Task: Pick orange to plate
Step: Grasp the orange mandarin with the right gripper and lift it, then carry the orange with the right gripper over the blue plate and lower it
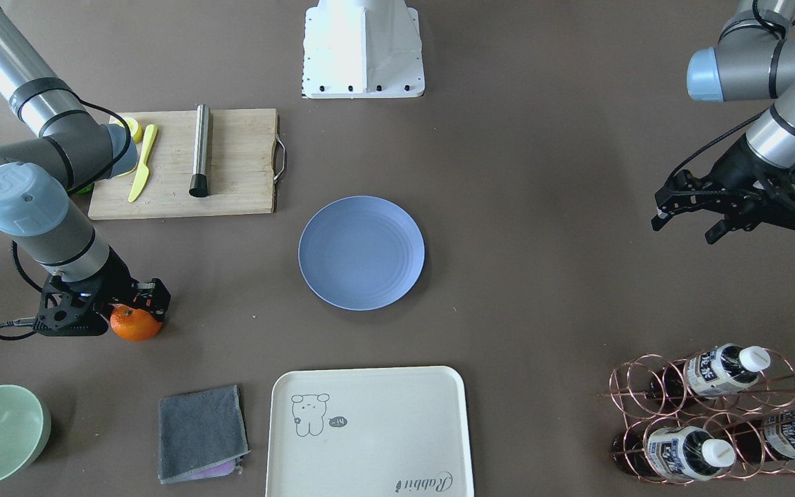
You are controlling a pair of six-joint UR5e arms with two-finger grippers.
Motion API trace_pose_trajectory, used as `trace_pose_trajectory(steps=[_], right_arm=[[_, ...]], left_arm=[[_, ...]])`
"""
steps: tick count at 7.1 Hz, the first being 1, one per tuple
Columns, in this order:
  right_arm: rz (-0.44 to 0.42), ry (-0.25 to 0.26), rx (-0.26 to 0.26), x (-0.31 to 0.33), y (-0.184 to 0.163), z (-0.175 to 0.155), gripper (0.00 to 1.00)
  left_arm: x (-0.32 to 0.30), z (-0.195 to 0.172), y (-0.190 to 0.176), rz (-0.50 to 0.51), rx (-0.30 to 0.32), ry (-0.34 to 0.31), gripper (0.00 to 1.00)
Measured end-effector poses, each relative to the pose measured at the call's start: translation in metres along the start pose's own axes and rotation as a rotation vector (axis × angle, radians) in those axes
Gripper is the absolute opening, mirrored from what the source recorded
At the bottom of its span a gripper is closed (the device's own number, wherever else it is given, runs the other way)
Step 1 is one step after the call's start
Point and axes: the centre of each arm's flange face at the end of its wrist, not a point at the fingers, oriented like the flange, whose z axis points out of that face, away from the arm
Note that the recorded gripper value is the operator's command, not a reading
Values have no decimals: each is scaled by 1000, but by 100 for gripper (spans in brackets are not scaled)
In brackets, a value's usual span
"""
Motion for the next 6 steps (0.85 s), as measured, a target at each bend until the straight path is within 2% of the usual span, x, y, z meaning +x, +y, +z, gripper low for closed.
trace_pose_trajectory(steps=[3,4,6], right_arm=[[119,-65,25,-92,9,-25,0],[157,-64,24,-139,16,-36,0],[212,-56,23,-235,50,-55,0]], left_arm=[[-11,-12,7,-4,-34,43,98],[-33,-24,11,2,-42,51,98],[-99,-46,38,35,-61,18,98]])
